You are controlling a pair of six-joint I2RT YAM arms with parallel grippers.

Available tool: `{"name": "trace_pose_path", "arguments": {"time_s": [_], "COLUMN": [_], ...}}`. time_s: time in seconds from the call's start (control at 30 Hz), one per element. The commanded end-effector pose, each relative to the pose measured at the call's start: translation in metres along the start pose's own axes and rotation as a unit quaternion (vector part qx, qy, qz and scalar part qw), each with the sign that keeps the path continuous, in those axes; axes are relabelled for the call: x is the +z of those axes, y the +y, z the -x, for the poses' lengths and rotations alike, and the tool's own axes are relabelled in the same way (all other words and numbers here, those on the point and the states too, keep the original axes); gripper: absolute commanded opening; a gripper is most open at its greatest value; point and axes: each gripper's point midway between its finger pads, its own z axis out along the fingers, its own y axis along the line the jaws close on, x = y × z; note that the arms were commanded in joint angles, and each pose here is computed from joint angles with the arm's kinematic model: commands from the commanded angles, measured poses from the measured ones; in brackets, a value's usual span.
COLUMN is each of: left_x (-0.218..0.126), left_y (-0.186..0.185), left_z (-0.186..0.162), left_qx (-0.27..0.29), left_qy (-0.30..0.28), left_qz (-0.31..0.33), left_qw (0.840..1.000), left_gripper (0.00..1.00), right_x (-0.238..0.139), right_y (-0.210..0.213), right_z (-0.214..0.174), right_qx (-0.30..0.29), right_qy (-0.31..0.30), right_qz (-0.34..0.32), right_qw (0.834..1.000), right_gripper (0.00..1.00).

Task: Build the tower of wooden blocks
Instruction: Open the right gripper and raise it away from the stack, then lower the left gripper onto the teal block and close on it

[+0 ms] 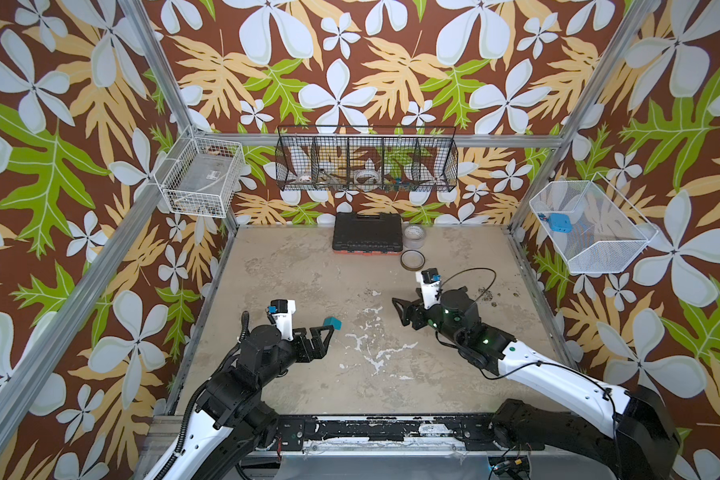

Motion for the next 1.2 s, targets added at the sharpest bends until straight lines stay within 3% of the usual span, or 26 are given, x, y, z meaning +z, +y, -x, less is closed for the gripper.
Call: {"name": "trace_pose_path", "arguments": {"time_s": [0.0, 0.13, 0.27, 0.33, 0.43, 0.5, 0.63, 0.8, 0.9, 1.03, 1.17], "left_x": [-0.001, -0.003, -0.014, -0.016, -0.009, -0.002, 0.003, 0.033, 0.055, 0.059, 0.077], "left_y": [-0.001, 0.0, 0.011, 0.01, -0.01, -0.03, -0.043, -0.002, 0.0, 0.04, 0.05], "left_z": [0.004, 0.008, 0.033, 0.045, 0.047, 0.048, 0.069, 0.045, 0.019, 0.017, 0.0], "left_qx": [0.001, 0.003, 0.012, 0.027, 0.053, 0.051, 0.025, -0.048, -0.033, -0.014, -0.014], "left_qy": [-0.011, -0.021, -0.069, -0.081, -0.048, -0.025, -0.031, -0.037, -0.021, -0.038, -0.013], "left_qz": [-0.003, 0.002, 0.058, 0.073, 0.048, 0.01, 0.016, 0.065, 0.016, 0.112, 0.117], "left_qw": [1.0, 1.0, 0.996, 0.994, 0.996, 0.998, 0.999, 0.996, 0.999, 0.993, 0.993], "left_gripper": [1.0, 1.0, 1.0, 1.0, 1.0, 1.0, 1.0, 1.0, 1.0, 1.0, 1.0], "right_x": [0.02, 0.049, 0.047, 0.036, 0.007, -0.023, -0.07, -0.11, -0.117, -0.117, -0.113], "right_y": [0.037, 0.041, 0.039, 0.033, 0.011, -0.013, -0.065, -0.14, -0.156, -0.169, -0.172], "right_z": [0.001, -0.015, -0.01, 0.001, 0.012, 0.022, 0.022, -0.004, -0.016, -0.031, -0.034], "right_qx": [-0.031, -0.029, -0.026, -0.029, -0.033, -0.033, -0.019, 0.042, 0.059, 0.068, 0.071], "right_qy": [0.007, 0.05, 0.035, 0.014, -0.028, -0.069, -0.127, -0.18, -0.196, -0.195, -0.189], "right_qz": [0.07, 0.07, 0.065, 0.048, -0.004, -0.055, -0.127, -0.222, -0.24, -0.268, -0.274], "right_qw": [0.997, 0.996, 0.997, 0.998, 0.999, 0.996, 0.984, 0.957, 0.949, 0.941, 0.94], "right_gripper": [0.82, 0.79, 0.8, 0.81, 0.85, 0.88, 0.93, 0.94, 0.94, 0.94, 0.95]}}
